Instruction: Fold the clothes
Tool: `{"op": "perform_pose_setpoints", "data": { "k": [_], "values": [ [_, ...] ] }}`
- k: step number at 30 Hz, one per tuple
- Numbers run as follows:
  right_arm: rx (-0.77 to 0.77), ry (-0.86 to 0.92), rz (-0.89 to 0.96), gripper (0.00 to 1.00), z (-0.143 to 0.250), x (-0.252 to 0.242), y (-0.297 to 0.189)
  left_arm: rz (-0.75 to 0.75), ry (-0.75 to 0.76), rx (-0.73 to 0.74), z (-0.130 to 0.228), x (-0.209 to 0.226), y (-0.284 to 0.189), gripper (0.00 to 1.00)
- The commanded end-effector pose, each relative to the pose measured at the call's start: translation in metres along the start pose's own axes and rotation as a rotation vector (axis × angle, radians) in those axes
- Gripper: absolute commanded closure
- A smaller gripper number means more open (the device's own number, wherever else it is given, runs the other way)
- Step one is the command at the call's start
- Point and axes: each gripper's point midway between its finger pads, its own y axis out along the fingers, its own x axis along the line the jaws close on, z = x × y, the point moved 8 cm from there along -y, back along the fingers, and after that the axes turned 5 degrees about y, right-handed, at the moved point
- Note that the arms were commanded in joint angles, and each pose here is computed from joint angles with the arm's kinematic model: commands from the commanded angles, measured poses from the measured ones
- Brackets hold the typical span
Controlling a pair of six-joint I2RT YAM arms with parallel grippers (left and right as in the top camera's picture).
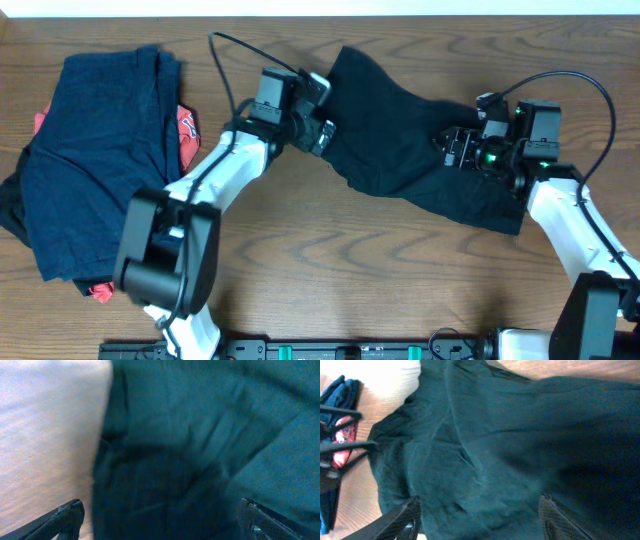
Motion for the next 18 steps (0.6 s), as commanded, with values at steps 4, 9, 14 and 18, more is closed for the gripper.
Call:
{"op": "perform_pose_setpoints", "data": {
  "k": [4,9,14,18],
  "values": [
    [0.013,-0.043,0.013,0.25,0.003,-0.004,-0.007,-0.056,0.064,0.106,0.019,0.004,0.018,0.01],
    [0.012,-0.064,0.030,0.22,0.003,-0.006,-0.007,-0.110,0.062,0.217,0.035,0.008,0.016,0.01],
    [0.013,-0.058,0.071,0.20,0.004,-0.010,-0.007,-0.164,0.061,0.363,0.056,0.010,0.009,0.02],
    [0.023,-0.050,0.100,0.20,0.006,-0.013,-0.007,-0.187,0.037,0.395,0.061,0.011,0.007,0.02]
  ]
}}
